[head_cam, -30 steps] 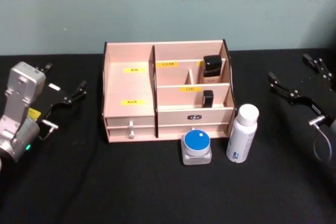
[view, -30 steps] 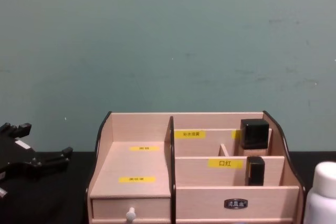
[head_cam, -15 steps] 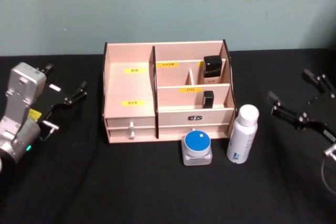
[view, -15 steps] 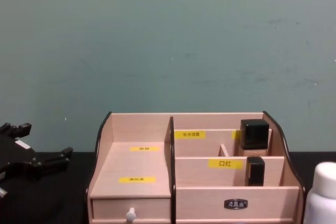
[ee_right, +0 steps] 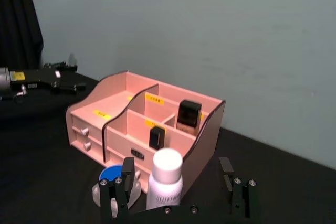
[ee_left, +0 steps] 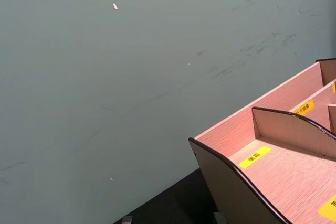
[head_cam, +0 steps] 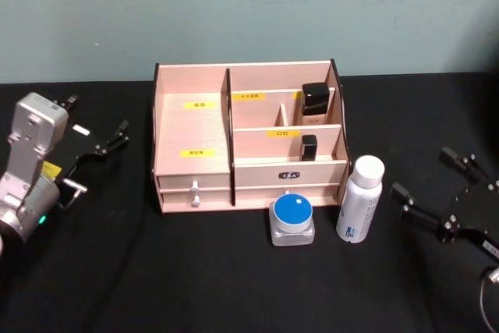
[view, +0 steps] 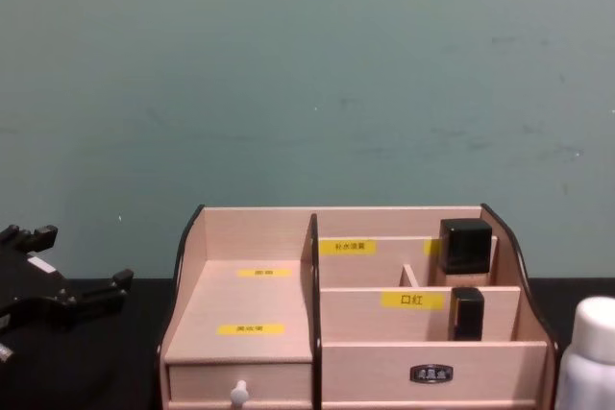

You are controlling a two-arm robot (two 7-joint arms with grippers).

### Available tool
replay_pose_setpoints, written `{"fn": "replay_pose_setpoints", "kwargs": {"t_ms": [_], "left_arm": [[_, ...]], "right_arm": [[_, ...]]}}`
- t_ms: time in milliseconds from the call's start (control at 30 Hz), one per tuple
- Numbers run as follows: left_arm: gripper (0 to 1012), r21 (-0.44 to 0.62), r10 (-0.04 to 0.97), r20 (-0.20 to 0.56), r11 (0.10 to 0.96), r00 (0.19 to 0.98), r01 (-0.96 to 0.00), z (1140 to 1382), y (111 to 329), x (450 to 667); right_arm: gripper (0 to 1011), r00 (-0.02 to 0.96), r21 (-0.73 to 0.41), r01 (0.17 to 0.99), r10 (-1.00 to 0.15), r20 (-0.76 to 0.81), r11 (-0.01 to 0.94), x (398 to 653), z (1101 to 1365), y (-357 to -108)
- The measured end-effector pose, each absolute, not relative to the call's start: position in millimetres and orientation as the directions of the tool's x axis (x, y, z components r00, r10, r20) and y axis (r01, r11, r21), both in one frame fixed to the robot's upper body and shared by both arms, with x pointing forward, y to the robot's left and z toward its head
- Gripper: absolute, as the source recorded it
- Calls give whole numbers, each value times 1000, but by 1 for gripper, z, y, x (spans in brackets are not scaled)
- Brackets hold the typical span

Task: Pick up the facial cleanser and watermelon frost from the table and place them into the tiered storage box.

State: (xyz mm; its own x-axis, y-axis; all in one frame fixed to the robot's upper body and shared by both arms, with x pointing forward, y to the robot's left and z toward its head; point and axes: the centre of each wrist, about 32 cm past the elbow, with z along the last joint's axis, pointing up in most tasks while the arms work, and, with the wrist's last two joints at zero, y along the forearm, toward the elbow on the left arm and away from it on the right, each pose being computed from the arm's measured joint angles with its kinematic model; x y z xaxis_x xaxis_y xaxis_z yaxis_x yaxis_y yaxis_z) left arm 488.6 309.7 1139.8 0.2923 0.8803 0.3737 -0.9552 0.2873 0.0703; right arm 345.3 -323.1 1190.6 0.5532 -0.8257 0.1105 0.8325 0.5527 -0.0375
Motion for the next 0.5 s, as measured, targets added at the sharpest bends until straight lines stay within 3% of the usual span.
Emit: {"fn": "replay_pose_setpoints", "kwargs": {"t_ms": [500], "left_arm": [[1001, 70, 880, 374, 287, 292, -955, 1140, 310, 489]], "right_arm": [[1000, 563, -129, 823, -824, 59, 553, 348, 1161, -321]]}}
